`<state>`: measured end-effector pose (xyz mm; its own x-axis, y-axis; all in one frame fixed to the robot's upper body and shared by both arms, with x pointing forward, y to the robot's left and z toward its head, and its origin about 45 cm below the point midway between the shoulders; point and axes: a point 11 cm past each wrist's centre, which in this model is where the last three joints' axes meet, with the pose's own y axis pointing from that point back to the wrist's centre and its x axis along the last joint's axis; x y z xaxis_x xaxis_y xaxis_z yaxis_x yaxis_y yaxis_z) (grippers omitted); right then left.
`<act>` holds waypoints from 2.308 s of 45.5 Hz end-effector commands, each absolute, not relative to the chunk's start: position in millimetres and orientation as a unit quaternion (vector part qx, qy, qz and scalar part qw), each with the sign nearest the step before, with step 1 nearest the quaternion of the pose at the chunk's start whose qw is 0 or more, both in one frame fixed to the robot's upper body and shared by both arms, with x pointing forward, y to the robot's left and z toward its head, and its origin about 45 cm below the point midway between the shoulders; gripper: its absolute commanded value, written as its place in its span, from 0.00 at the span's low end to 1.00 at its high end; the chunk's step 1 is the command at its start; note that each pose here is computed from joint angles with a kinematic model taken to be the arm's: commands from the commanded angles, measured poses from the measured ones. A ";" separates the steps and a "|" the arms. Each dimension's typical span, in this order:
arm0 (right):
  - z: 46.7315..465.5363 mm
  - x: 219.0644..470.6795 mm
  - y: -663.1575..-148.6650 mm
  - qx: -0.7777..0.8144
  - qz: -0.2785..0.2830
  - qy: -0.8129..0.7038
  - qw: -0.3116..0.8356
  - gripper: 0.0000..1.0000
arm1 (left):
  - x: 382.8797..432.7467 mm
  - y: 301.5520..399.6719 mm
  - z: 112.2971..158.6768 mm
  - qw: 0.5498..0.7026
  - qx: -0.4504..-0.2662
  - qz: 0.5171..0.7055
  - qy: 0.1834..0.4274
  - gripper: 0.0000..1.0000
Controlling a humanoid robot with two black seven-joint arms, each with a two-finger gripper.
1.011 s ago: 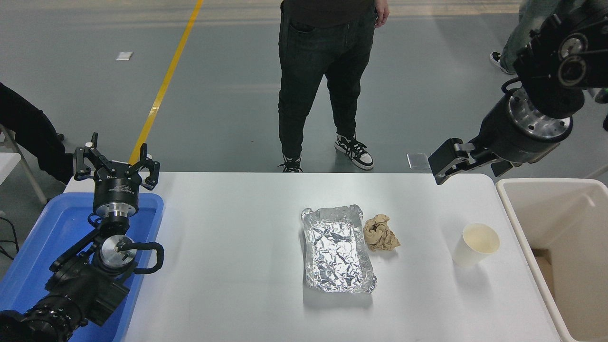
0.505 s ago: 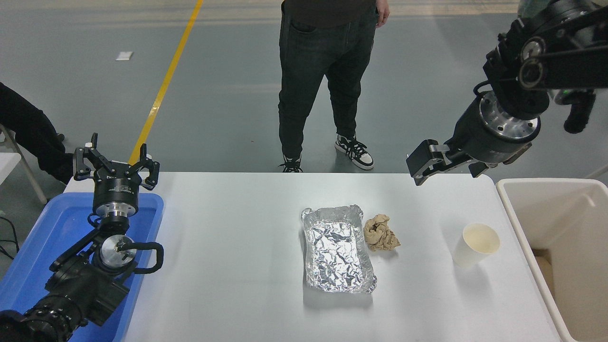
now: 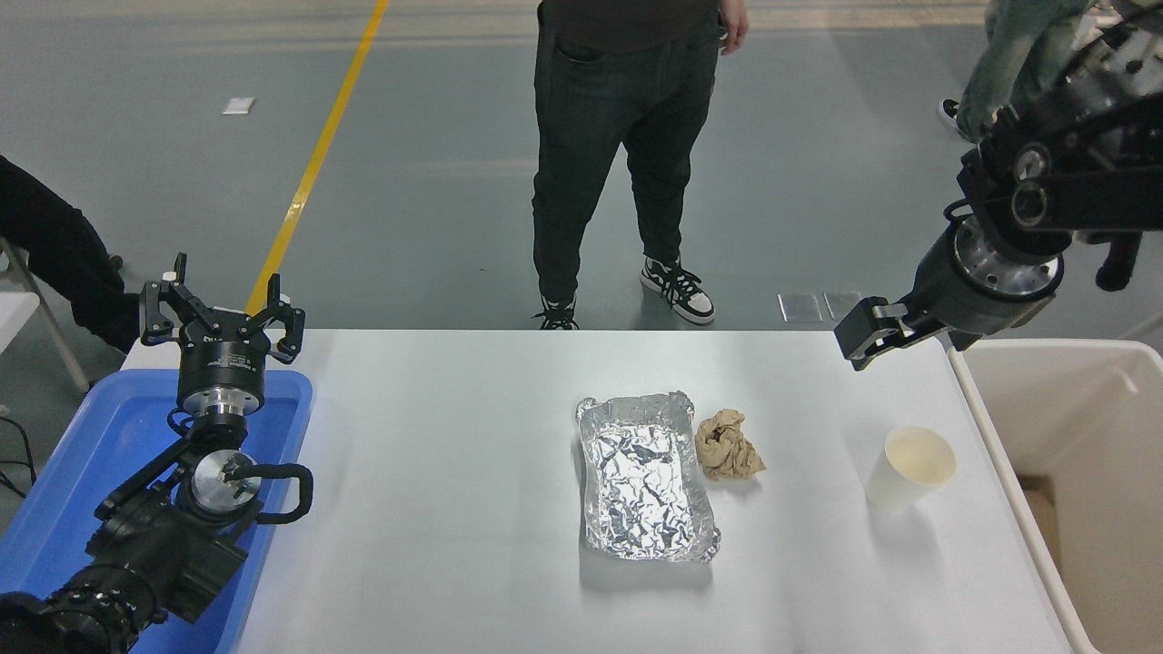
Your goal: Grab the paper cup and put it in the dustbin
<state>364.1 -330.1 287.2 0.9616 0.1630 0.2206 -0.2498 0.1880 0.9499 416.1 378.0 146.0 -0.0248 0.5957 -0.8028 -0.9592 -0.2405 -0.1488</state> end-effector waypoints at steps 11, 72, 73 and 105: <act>202.5 352.8 -379.9 0.610 0.130 -0.057 0.779 1.00 | 416.1 377.5 145.8 0.573 -0.400 0.679 0.228 0.99; 133.8 360.6 -385.4 0.633 0.123 -0.144 0.751 0.00 | 416.7 376.5 146.2 0.574 -0.400 0.678 0.228 0.99; 133.8 360.1 -385.8 0.633 0.122 -0.144 0.751 0.00 | 416.7 376.5 146.2 0.574 -0.400 0.678 0.228 0.99; 350.8 354.3 -364.4 0.642 0.142 -0.161 0.736 0.00 | 416.2 377.4 145.8 0.573 -0.399 0.678 0.228 0.99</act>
<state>364.3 -376.6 245.2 0.9225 0.0325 0.3846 -0.3849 0.1533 0.9101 416.7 377.2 146.5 -0.0231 0.5958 -0.8028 -0.9594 -0.2389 -0.1496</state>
